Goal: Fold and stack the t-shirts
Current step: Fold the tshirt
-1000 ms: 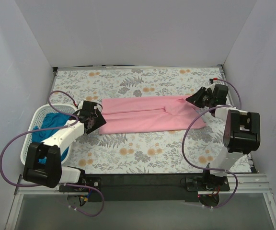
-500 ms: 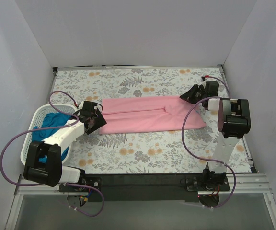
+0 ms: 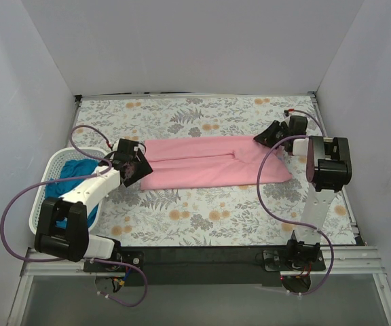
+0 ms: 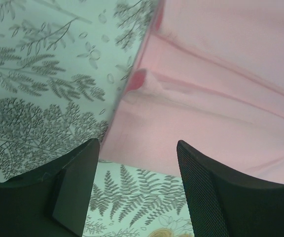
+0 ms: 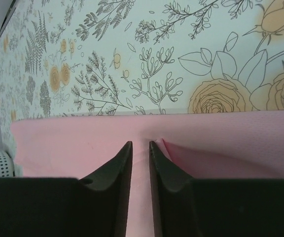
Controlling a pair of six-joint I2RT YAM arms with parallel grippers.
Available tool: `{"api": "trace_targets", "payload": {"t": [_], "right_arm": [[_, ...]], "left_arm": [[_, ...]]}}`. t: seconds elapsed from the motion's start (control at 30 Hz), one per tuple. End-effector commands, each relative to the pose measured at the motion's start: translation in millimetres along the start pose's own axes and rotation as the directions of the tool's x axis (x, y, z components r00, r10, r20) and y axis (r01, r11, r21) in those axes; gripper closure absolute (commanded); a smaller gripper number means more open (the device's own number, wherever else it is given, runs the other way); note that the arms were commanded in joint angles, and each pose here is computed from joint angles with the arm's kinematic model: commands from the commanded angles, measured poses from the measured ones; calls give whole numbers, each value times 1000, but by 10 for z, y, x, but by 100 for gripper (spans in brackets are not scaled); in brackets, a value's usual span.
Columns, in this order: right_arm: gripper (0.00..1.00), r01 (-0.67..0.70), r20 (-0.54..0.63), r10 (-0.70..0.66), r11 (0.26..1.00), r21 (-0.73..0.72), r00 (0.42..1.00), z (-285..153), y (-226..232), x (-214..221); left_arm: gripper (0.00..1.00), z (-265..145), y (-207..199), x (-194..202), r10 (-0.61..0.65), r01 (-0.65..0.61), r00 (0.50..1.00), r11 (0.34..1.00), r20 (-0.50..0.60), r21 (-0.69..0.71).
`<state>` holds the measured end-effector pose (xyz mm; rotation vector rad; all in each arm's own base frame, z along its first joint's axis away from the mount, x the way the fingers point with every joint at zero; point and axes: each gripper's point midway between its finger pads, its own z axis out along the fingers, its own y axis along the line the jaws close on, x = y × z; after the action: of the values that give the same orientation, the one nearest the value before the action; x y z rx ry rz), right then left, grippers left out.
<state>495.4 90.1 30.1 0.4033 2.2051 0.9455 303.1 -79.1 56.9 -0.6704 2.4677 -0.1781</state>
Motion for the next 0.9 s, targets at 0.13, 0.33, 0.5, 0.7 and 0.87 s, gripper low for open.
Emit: {"api": "trace_targets", "payload": {"t": [0.13, 0.33, 0.5, 0.7, 0.87], "right_arm": [[64, 121, 157, -120, 993, 7, 980, -596, 467, -420], [63, 53, 128, -61, 997, 63, 990, -1002, 370, 105], [65, 17, 103, -27, 996, 93, 994, -1198, 239, 504], [65, -15, 34, 11, 992, 127, 999, -1151, 27, 783], [65, -59, 7, 58, 977, 203, 998, -985, -243, 838]], "left_arm": [[36, -13, -685, -653, 56, -63, 996, 992, 71, 109], [35, 253, -1136, -736, 129, -129, 992, 981, 11, 148], [36, 651, -1208, -716, 179, -175, 983, 981, -36, 86], [36, 841, -1072, -627, 191, -190, 979, 982, -77, 11], [37, 838, -821, -402, 183, -193, 972, 980, -148, -56]]}}
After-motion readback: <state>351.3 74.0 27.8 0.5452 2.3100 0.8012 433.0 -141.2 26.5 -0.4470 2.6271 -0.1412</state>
